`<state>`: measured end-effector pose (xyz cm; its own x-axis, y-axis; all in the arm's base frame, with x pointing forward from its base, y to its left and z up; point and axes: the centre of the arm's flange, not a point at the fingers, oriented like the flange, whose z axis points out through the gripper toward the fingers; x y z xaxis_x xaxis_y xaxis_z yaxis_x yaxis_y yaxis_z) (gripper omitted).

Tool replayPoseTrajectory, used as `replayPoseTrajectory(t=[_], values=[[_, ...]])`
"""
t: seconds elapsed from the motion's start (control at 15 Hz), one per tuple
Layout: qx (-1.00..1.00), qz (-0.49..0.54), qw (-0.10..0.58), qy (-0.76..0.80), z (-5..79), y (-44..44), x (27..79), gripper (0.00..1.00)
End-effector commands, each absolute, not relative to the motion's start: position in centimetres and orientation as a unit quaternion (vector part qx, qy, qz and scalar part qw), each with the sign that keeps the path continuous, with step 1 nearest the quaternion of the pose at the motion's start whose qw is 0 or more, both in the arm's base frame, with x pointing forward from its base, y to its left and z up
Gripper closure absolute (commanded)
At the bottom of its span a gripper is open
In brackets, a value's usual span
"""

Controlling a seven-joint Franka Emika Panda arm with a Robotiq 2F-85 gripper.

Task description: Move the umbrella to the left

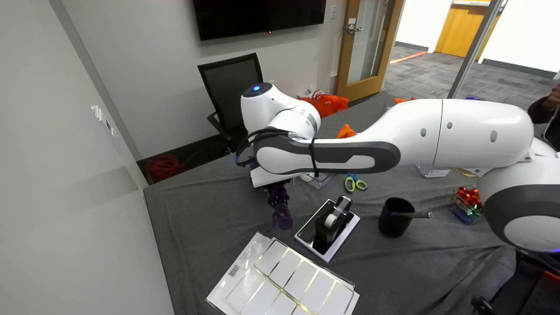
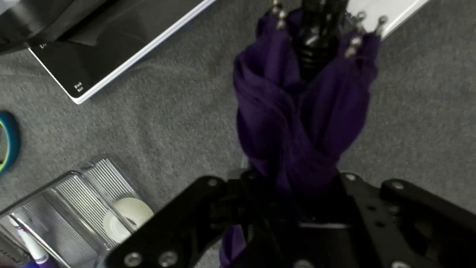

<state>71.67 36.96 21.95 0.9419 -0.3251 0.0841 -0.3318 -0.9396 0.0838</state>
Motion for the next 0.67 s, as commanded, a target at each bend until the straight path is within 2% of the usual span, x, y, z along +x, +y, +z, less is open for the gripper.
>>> replayPoseTrajectory(t=[0.0, 0.6], values=[[0.994, 0.059, 0.038, -0.089, 23.8, 37.8, 70.1, 0.90], [0.991, 0.109, -0.033, 0.076, 25.0, 39.8, 65.5, 0.90]])
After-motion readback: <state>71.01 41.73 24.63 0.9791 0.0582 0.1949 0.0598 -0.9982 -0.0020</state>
